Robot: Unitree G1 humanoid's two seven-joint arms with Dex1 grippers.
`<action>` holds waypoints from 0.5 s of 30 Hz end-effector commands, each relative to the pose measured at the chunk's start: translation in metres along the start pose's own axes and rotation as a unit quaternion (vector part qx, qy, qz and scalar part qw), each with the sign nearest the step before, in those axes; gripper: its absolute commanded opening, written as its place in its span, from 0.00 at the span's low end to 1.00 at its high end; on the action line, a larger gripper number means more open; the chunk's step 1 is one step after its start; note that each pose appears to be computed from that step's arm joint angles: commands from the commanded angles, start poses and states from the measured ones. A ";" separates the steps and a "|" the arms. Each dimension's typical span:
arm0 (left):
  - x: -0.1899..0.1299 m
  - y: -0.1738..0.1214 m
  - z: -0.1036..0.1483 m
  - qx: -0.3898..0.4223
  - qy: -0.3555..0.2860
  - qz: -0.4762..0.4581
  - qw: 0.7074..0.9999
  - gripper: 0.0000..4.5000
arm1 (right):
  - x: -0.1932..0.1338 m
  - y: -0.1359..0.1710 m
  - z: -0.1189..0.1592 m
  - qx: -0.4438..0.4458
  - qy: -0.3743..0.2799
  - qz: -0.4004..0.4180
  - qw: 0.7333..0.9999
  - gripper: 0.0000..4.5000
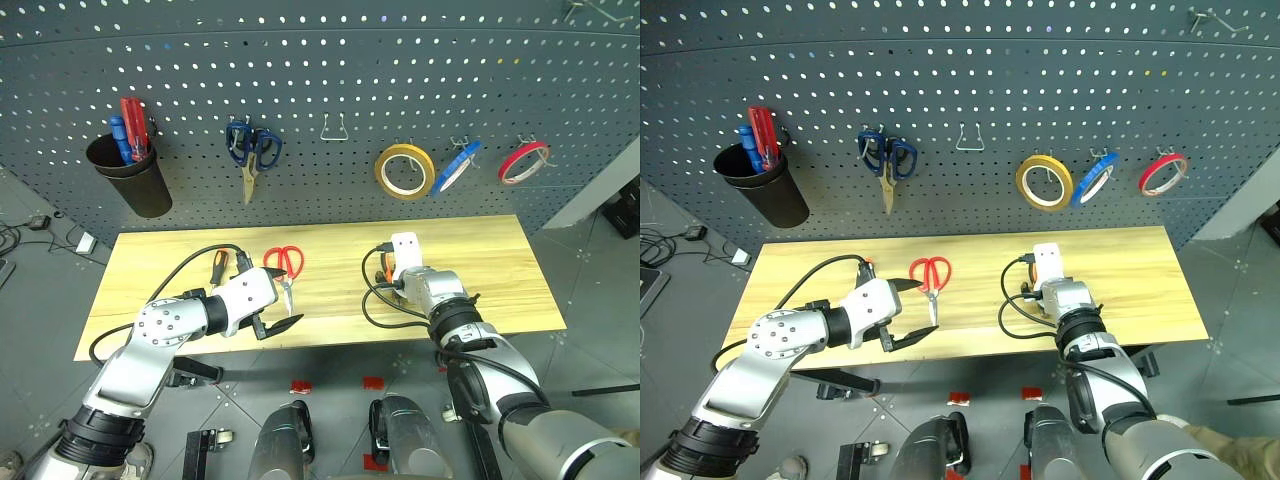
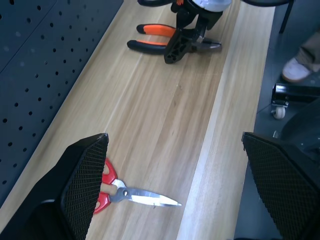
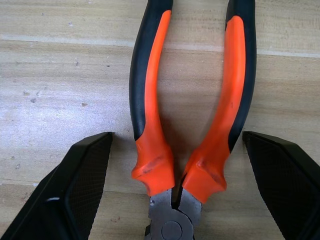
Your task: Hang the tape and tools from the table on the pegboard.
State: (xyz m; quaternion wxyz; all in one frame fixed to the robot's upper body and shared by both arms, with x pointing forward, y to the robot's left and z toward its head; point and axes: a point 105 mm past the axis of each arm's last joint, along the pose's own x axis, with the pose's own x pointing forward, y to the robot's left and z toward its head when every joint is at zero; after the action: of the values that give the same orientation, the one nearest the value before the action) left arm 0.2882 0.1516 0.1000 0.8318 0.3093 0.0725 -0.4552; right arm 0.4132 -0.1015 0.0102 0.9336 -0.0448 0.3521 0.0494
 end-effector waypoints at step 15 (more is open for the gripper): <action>-0.058 0.033 0.010 -0.115 -0.094 0.195 0.970 1.00 | -0.123 0.062 0.079 -0.070 -0.339 0.117 0.931 0.53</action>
State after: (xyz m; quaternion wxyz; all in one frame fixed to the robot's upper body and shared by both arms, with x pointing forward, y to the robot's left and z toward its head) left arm 0.2821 0.1986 0.1249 0.9326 0.1754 0.0245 -0.3146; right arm 0.3745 -0.0514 0.0995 0.9781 -0.0506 0.0995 0.1758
